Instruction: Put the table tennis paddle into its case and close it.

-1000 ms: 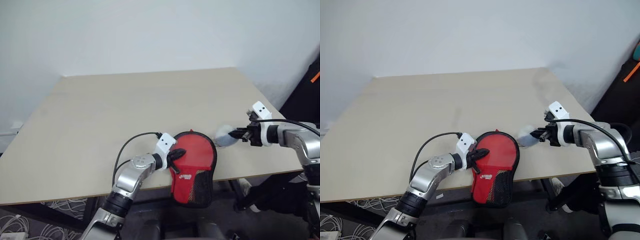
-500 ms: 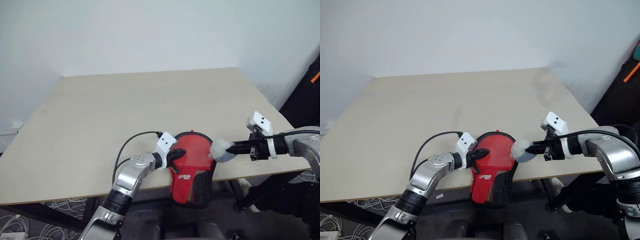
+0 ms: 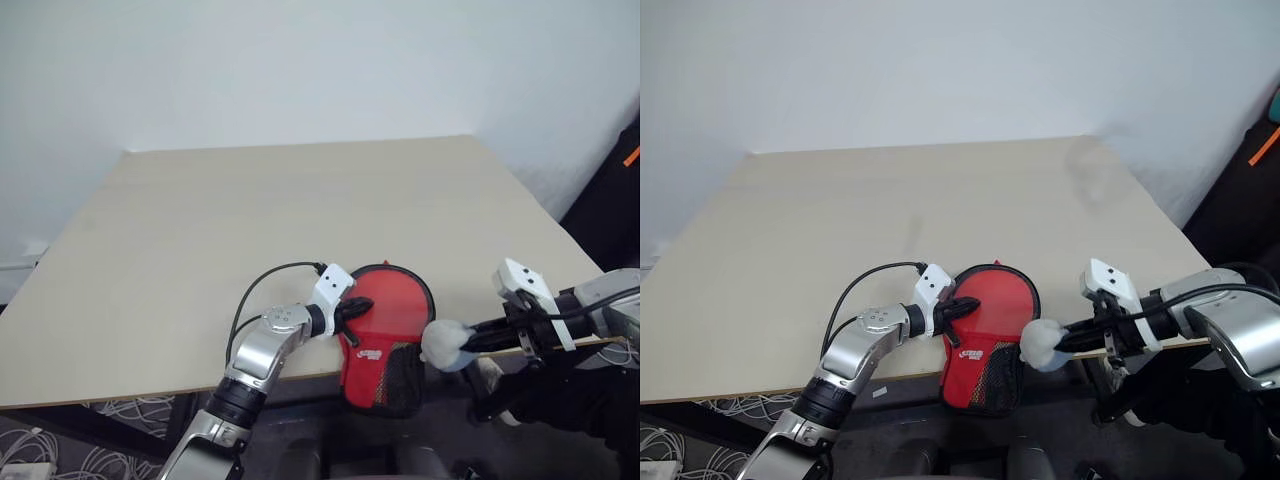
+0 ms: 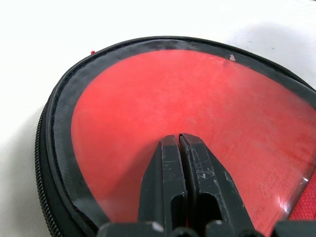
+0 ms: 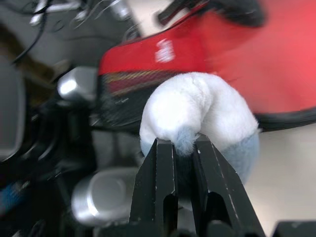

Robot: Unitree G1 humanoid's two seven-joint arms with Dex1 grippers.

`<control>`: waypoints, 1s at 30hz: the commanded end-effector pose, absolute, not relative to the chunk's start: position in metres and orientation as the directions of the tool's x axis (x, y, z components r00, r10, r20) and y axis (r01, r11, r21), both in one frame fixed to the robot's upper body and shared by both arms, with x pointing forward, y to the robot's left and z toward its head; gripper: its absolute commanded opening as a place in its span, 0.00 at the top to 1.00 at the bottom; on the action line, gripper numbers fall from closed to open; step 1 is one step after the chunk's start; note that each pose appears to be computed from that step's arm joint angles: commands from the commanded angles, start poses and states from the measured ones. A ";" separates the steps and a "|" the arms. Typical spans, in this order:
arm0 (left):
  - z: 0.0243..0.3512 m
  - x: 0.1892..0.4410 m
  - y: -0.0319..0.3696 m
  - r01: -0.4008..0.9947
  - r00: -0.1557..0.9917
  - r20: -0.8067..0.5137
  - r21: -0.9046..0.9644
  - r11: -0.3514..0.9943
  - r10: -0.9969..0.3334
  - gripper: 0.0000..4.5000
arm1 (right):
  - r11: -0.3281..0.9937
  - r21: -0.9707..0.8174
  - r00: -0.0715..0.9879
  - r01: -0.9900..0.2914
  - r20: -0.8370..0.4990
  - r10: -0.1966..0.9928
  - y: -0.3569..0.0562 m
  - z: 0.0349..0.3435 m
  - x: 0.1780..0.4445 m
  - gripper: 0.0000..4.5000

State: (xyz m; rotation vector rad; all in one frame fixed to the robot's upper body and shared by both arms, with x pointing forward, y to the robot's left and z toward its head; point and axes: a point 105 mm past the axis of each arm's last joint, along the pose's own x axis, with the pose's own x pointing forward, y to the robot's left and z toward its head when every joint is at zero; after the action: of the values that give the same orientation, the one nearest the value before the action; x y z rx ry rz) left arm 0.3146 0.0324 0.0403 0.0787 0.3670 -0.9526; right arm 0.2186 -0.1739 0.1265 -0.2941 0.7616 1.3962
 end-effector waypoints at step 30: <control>0.047 0.315 -0.002 0.945 0.277 -0.323 -0.077 0.317 -0.905 1.00 | 0.221 0.209 0.055 -0.953 -0.596 0.801 -0.151 0.117 0.220 0.99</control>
State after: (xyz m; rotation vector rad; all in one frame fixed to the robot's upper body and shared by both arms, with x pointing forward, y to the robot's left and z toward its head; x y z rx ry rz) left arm 0.3171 0.0079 0.0434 0.1209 0.3512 -1.1966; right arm 0.2160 -0.1539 0.1093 -0.2544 0.7348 1.3504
